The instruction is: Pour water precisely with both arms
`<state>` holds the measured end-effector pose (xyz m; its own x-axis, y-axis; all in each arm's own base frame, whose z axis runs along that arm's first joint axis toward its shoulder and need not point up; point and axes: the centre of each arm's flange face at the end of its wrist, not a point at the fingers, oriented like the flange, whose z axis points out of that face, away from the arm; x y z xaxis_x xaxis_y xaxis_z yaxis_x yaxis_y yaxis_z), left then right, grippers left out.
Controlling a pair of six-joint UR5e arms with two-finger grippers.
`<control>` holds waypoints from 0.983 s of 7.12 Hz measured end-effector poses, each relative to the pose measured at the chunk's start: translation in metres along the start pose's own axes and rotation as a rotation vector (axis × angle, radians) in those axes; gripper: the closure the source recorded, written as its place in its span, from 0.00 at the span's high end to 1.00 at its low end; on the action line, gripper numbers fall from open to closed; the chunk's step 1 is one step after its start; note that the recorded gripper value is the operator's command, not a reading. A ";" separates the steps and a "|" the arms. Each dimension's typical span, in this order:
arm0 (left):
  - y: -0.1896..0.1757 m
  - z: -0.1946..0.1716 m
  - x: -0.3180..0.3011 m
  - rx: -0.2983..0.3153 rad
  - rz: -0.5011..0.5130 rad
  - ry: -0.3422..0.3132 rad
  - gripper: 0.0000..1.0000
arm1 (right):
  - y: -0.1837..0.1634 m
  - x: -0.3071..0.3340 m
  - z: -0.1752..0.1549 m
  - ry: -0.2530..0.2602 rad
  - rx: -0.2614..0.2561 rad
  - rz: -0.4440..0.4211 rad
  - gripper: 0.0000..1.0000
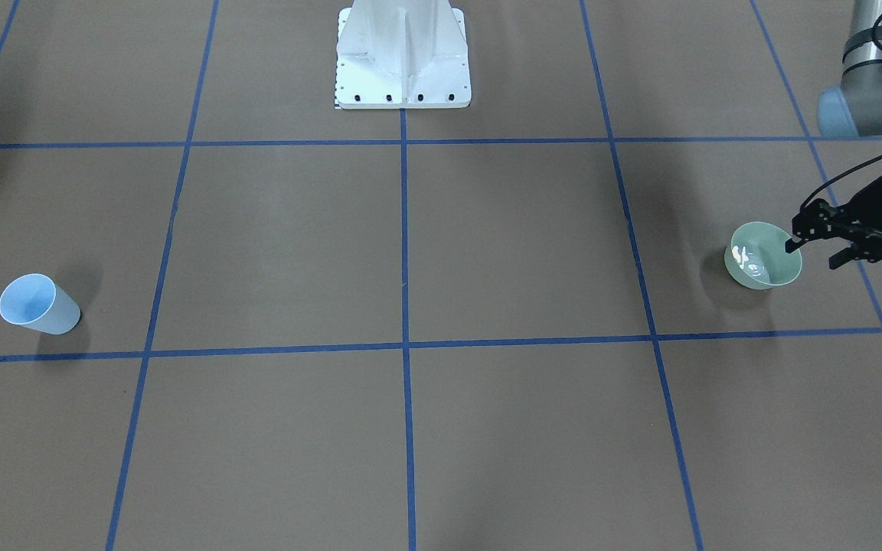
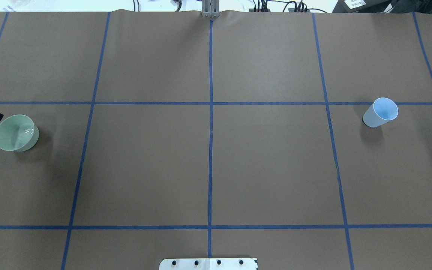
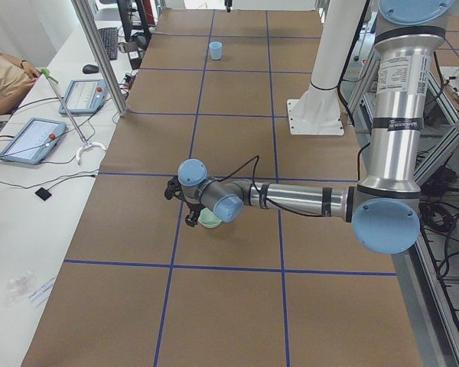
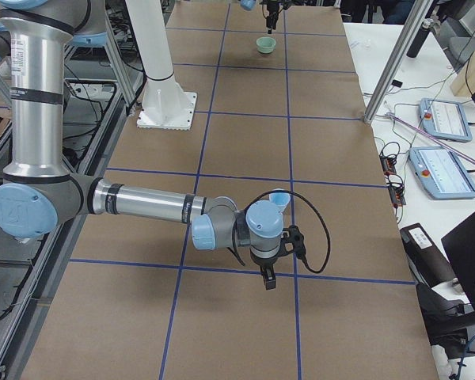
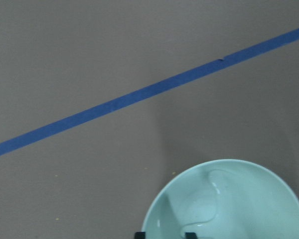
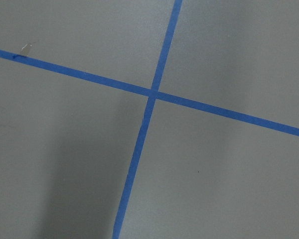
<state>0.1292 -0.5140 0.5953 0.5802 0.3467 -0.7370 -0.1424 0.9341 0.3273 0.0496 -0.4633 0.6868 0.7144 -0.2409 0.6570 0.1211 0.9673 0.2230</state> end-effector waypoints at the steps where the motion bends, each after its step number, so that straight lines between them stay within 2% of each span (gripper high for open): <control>1: -0.001 -0.017 -0.015 0.022 -0.001 -0.017 1.00 | 0.001 0.001 0.001 0.000 -0.002 0.002 1.00; 5: 0.001 -0.103 -0.097 0.030 0.090 -0.133 1.00 | 0.003 0.005 0.002 0.030 -0.010 -0.003 1.00; 7: 0.002 -0.142 -0.110 0.002 0.091 -0.158 1.00 | 0.004 0.005 0.003 0.030 -0.012 -0.002 1.00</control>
<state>-0.0485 -0.5380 0.5932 0.6836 0.4120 -0.6024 -0.1984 0.8993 0.3899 0.0516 -0.4609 0.6932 0.7346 -0.2404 0.6345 0.1303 0.9677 0.2158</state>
